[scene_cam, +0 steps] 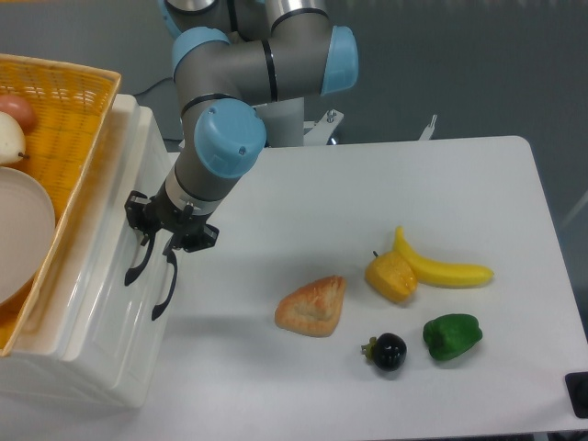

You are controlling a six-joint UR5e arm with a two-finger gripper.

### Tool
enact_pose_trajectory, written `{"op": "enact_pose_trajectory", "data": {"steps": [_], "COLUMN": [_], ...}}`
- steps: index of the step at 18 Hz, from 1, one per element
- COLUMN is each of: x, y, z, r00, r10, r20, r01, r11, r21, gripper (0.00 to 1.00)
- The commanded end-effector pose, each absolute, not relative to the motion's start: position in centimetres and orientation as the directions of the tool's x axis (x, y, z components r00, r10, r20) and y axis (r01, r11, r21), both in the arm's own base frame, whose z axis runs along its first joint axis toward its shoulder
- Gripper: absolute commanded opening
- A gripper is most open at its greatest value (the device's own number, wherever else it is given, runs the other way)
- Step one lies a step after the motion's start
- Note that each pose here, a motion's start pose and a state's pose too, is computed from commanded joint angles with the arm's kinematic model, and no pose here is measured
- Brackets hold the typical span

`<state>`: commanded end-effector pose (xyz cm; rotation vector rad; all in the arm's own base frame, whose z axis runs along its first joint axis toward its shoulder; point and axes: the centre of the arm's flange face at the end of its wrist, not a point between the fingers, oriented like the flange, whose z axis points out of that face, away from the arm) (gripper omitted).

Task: Slide open the top white drawer
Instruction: 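Close the gripper on the upper drawer's black handle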

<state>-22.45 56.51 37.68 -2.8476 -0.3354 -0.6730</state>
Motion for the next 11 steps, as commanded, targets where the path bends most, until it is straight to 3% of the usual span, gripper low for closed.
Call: {"op": "enact_pose_trajectory", "data": {"steps": [11], "x": [-22.5], "y": [56.46], "z": [37.78], "r00": [0.871], "r10": [0.173], "r20": [0.46], "r01": [0.263], "r11": [-0.955], "r21": [-0.14], "gripper": [0.19]}}
